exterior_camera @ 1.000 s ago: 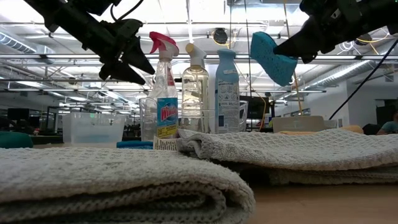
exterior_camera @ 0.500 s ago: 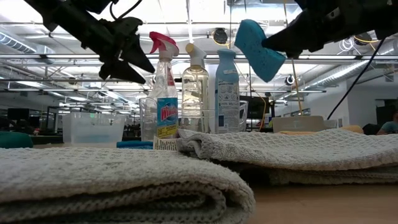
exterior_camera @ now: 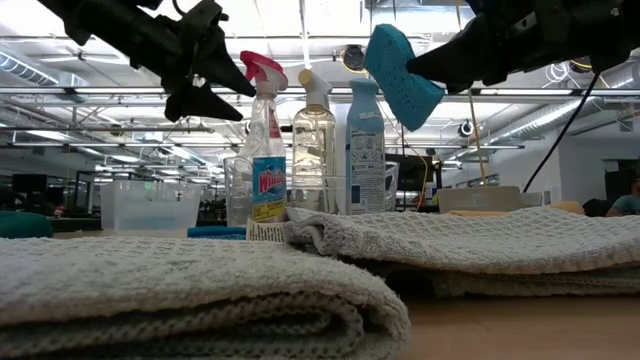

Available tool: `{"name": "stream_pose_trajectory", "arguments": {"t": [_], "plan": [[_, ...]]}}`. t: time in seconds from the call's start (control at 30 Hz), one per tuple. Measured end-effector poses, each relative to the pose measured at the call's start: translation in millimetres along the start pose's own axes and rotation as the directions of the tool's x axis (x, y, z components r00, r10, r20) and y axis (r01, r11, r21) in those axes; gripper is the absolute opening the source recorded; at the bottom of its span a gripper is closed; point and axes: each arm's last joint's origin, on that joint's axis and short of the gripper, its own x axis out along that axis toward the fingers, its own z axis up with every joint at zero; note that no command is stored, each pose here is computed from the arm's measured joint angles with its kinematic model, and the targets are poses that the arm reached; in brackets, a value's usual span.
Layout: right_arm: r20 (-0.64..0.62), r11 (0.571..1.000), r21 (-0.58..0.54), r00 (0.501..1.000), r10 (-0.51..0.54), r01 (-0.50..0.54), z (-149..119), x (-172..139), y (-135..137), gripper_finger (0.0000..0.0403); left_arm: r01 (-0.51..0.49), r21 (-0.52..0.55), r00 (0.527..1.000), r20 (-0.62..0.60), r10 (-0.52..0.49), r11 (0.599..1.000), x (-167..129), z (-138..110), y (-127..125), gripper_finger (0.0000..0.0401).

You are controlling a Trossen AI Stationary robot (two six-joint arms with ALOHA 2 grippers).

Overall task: Pick & Place Kitchen Items
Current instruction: Put the blue sponge into the white bin

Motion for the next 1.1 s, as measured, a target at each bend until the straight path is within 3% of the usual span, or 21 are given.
{"name": "stream_pose_trajectory", "arguments": {"t": [0.3, 0.6, 0.77, 1.1], "plan": [[0.045, 1.0, -0.007, 0.999, -0.002, 0.002, 2.5, 2.7, 0.3, 0.0, 0.02, -0.013, 1.0, 0.011, -0.02, 1.0, 0.0, 1.5, -1.2, 0.0273], [0.074, 1.0, -0.009, 0.997, -0.006, 0.006, 5.4, 2.4, 0.0, 0.0, 0.162, 0.003, 0.986, 0.039, -0.162, 0.987, 3.6, 2.5, -15.3, 0.0273], [0.096, 1.0, -0.004, 0.995, -0.009, 0.009, 7.6, 2.3, -0.3, 0.0, 0.225, 0.06, 0.973, 0.045, -0.228, 0.973, 13.6, -1.8, -24.2, 0.0273], [0.075, 1.0, -0.002, 0.997, -0.006, 0.006, 5.8, 9.0, 1.1, 0.0, 0.354, 0.06, 0.93, 0.081, -0.358, 0.933, 21.0, 1.0, -32.1, 0.0273]]}}
